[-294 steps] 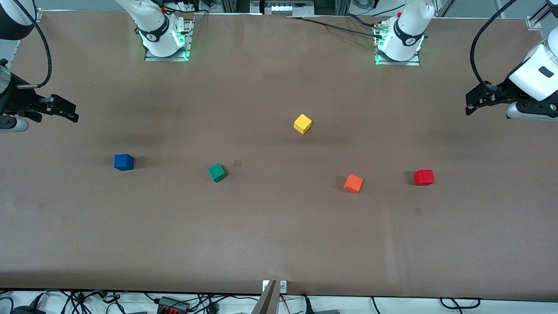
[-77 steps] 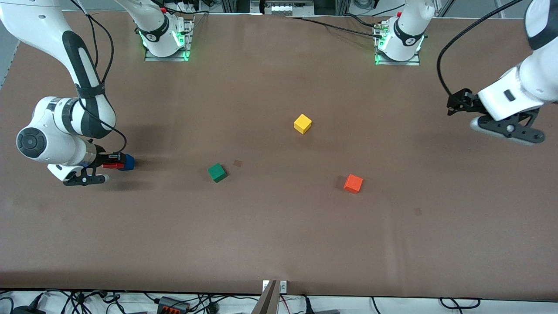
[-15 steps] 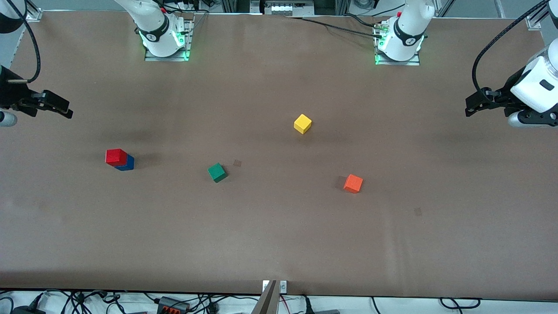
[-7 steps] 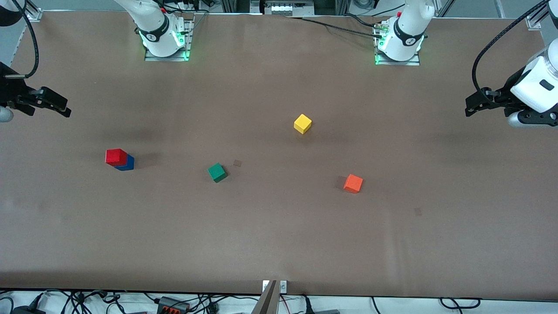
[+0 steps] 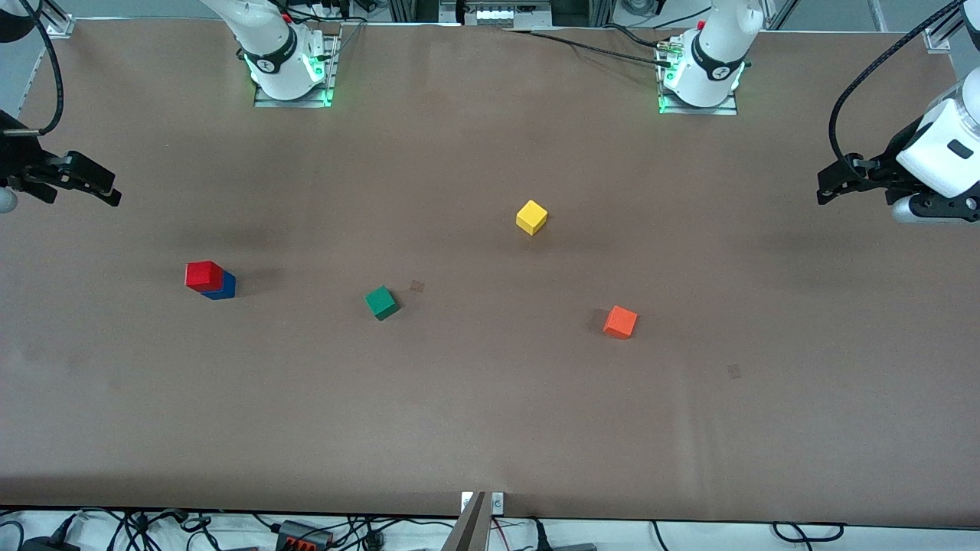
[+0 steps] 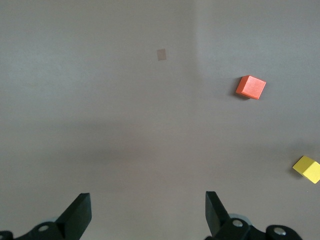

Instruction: Pass red block to right arm, stack on blue

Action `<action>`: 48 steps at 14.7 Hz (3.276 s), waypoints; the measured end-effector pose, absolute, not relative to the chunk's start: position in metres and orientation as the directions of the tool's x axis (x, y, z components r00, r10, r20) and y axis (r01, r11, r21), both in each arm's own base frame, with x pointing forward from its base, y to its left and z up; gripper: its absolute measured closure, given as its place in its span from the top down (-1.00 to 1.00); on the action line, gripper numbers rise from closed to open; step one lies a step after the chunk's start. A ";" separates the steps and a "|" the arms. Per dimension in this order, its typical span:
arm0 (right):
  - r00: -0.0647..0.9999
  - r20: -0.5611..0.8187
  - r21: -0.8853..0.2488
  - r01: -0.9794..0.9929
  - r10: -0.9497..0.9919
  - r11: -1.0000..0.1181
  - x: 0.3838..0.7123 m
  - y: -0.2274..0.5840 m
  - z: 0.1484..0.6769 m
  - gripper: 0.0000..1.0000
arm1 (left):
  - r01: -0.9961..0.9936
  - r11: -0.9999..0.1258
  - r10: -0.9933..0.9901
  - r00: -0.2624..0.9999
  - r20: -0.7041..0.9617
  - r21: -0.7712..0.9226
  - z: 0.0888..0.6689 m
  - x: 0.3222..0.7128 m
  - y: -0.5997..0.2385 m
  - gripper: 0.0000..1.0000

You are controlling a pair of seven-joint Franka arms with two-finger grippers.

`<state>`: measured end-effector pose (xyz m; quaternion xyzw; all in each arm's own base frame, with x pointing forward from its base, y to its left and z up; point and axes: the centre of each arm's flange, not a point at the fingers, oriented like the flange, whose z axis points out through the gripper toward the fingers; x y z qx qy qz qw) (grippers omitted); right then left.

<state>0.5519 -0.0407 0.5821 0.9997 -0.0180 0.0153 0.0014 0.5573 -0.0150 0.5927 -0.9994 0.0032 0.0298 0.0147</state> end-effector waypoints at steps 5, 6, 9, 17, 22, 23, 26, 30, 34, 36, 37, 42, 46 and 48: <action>0.999 0.030 0.002 -0.036 -0.036 -0.999 0.552 -0.041 0.582 1.00 | -0.008 -1.000 -0.006 0.998 -0.060 -0.029 0.593 0.557 -0.015 1.00; 0.999 0.030 0.002 -0.036 -0.036 -0.999 0.552 -0.041 0.582 1.00 | -0.008 -1.000 -0.006 0.998 -0.060 -0.029 0.593 0.557 -0.015 1.00; 0.999 0.027 0.003 -0.034 -0.034 -0.999 0.553 -0.039 0.580 1.00 | -0.008 -1.000 -0.006 0.998 -0.060 -0.029 0.593 0.557 -0.015 1.00; 0.999 0.026 0.004 -0.023 -0.023 -1.000 0.553 -0.033 0.580 1.00 | -0.008 -1.000 -0.006 0.998 -0.060 -0.029 0.593 0.557 -0.015 1.00; 1.000 -0.002 0.003 -0.023 -0.023 -1.000 0.550 -0.033 0.577 1.00 | -0.008 -1.000 -0.006 0.998 -0.060 -0.029 0.593 0.557 -0.015 1.00; 1.000 -0.005 0.003 -0.023 -0.023 -1.000 0.550 -0.033 0.577 1.00 | -0.008 -1.000 -0.006 0.998 -0.060 -0.029 0.593 0.557 -0.015 1.00; 1.000 -0.007 0.003 -0.023 -0.023 -1.000 0.550 -0.033 0.577 1.00 | -0.008 -1.000 -0.006 0.998 -0.060 -0.029 0.593 0.557 -0.015 1.00; 1.000 -0.005 0.003 -0.023 -0.023 -1.000 0.550 -0.033 0.578 1.00 | -0.008 -1.000 -0.006 0.998 -0.060 -0.029 0.593 0.557 -0.015 1.00; 1.000 -0.005 0.003 -0.023 -0.023 -1.000 0.550 -0.033 0.578 1.00 | -0.008 -1.000 -0.006 0.998 -0.060 -0.029 0.593 0.557 -0.015 1.00; 1.000 -0.005 0.003 -0.023 -0.023 -1.000 0.550 -0.033 0.578 1.00 | -0.008 -1.000 -0.006 0.998 -0.060 -0.029 0.593 0.557 -0.015 1.00; 1.000 -0.005 0.003 -0.023 -0.023 -1.000 0.550 -0.033 0.578 1.00 | -0.008 -1.000 -0.006 0.998 -0.060 -0.029 0.593 0.557 -0.015 1.00; 1.000 -0.005 0.003 -0.023 -0.023 -1.000 0.550 -0.033 0.578 1.00 | -0.008 -1.000 -0.006 0.998 -0.060 -0.029 0.593 0.557 -0.015 1.00; 1.000 -0.005 0.003 -0.024 -0.024 -1.000 0.550 -0.033 0.578 1.00 | -0.008 -1.000 -0.006 0.998 -0.060 -0.029 0.593 0.557 -0.015 1.00; 1.000 -0.005 0.003 -0.024 -0.024 -1.000 0.550 -0.034 0.578 1.00 | -0.008 -1.000 -0.006 0.998 -0.060 -0.029 0.593 0.557 -0.015 1.00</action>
